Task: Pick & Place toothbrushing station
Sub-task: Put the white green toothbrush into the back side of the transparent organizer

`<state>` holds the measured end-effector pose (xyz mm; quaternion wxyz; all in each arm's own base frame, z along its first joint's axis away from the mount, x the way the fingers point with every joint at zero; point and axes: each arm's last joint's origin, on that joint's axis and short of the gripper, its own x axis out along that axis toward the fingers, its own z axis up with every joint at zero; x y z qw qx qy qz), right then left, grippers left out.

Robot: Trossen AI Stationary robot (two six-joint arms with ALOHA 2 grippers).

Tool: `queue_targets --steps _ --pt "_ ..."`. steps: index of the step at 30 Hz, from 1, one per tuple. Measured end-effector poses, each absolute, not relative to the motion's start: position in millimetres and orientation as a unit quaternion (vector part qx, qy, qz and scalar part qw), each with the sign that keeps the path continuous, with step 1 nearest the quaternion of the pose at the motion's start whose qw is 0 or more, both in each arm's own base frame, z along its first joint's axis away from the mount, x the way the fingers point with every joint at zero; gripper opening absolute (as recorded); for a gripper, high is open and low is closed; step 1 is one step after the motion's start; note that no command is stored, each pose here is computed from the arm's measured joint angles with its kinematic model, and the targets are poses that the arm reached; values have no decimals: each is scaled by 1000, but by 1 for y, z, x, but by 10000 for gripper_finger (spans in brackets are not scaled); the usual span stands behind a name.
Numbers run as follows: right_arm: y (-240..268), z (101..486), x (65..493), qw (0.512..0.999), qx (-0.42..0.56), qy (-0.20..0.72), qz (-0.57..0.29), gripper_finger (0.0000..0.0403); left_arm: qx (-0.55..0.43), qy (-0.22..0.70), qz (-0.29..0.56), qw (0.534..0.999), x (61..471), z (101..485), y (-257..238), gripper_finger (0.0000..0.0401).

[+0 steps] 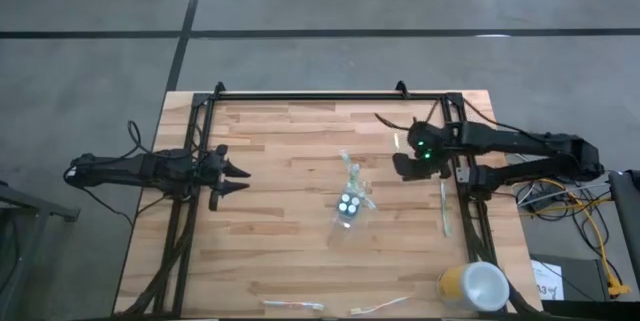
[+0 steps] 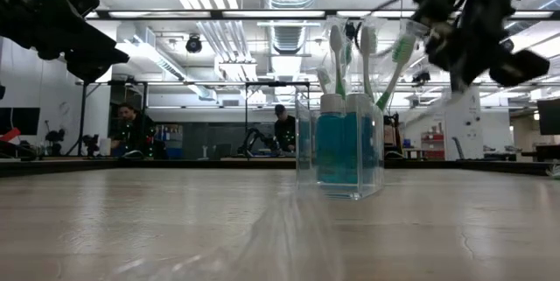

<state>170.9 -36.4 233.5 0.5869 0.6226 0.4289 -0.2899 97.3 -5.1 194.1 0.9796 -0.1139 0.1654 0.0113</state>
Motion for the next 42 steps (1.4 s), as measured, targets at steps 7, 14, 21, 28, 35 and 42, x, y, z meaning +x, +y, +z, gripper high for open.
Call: queue_targets --steps 7,14,21,28,35,42 --pt "-22 275 146 592 690 398 -120 8 -114 165 12 980 97 194 -5 149" --pt "-14 294 127 512 768 378 -66 8 -114 165 12 980 97 194 -5 149" --pt "-15 303 143 448 805 390 2 8 -114 165 12 980 97 194 -5 149" --pt "-19 305 173 418 792 433 100 8 -113 165 14 980 97 194 -5 149" --pt "-25 291 191 380 791 469 101 8 -114 165 14 980 97 194 -5 149" --pt "-31 281 208 379 792 468 99 8 -114 165 13 980 97 194 -5 149"
